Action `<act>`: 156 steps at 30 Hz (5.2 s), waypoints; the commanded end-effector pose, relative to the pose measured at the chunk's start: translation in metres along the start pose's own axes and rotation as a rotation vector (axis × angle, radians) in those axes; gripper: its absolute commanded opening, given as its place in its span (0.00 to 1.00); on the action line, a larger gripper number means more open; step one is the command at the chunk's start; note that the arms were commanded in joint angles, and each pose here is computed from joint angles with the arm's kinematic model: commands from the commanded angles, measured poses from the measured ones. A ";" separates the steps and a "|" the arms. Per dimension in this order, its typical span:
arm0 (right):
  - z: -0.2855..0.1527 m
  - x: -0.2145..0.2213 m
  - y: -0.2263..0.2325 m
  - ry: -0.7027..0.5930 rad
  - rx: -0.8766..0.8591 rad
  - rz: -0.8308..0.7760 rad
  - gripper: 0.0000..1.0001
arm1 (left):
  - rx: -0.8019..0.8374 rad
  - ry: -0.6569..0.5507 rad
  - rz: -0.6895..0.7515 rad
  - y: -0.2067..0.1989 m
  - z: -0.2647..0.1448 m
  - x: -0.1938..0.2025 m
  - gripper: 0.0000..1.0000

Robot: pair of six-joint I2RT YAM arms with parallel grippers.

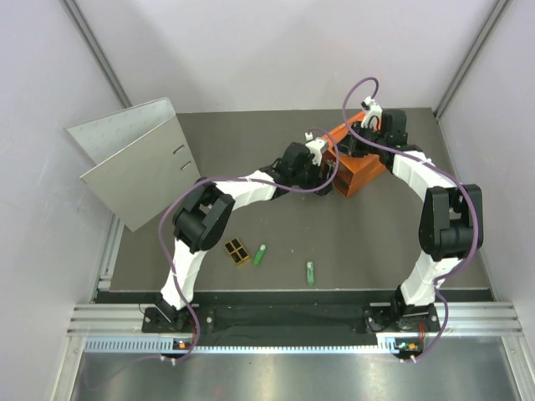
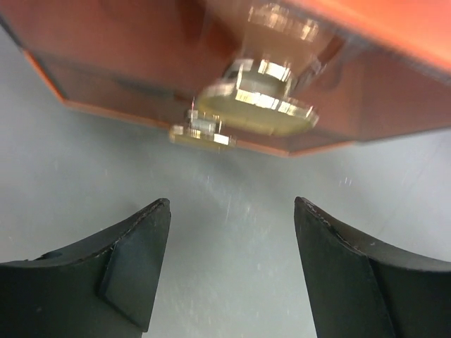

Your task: Organize the makeup

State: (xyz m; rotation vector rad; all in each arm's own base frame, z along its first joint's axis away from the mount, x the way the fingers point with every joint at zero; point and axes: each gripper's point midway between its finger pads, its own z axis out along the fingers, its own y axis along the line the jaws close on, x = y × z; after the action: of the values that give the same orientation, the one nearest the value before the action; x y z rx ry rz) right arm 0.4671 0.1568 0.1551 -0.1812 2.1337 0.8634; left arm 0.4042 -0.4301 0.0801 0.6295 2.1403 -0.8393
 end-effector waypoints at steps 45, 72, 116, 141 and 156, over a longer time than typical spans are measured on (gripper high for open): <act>-0.004 0.146 -0.072 0.467 0.264 0.220 0.09 | 0.001 -0.287 0.150 0.017 0.047 -0.057 0.44; -0.002 0.144 -0.072 0.465 0.259 0.224 0.09 | -0.090 -0.283 0.205 0.042 0.008 -0.072 0.00; -0.001 0.153 -0.069 0.462 0.243 0.240 0.10 | -0.246 -0.001 0.151 0.063 -0.092 0.032 0.28; 0.000 0.154 -0.069 0.465 0.237 0.237 0.10 | -0.324 0.040 0.208 0.042 -0.193 0.019 0.76; 0.001 0.152 -0.068 0.465 0.226 0.235 0.10 | -0.167 0.392 0.115 0.016 -0.226 0.122 0.67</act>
State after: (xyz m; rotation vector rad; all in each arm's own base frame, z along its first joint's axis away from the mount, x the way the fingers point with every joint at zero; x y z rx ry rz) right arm 0.4791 0.1644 0.1540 -0.2071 2.1303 0.9099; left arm 0.2617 -0.2330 0.1027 0.8422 2.3905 -0.4026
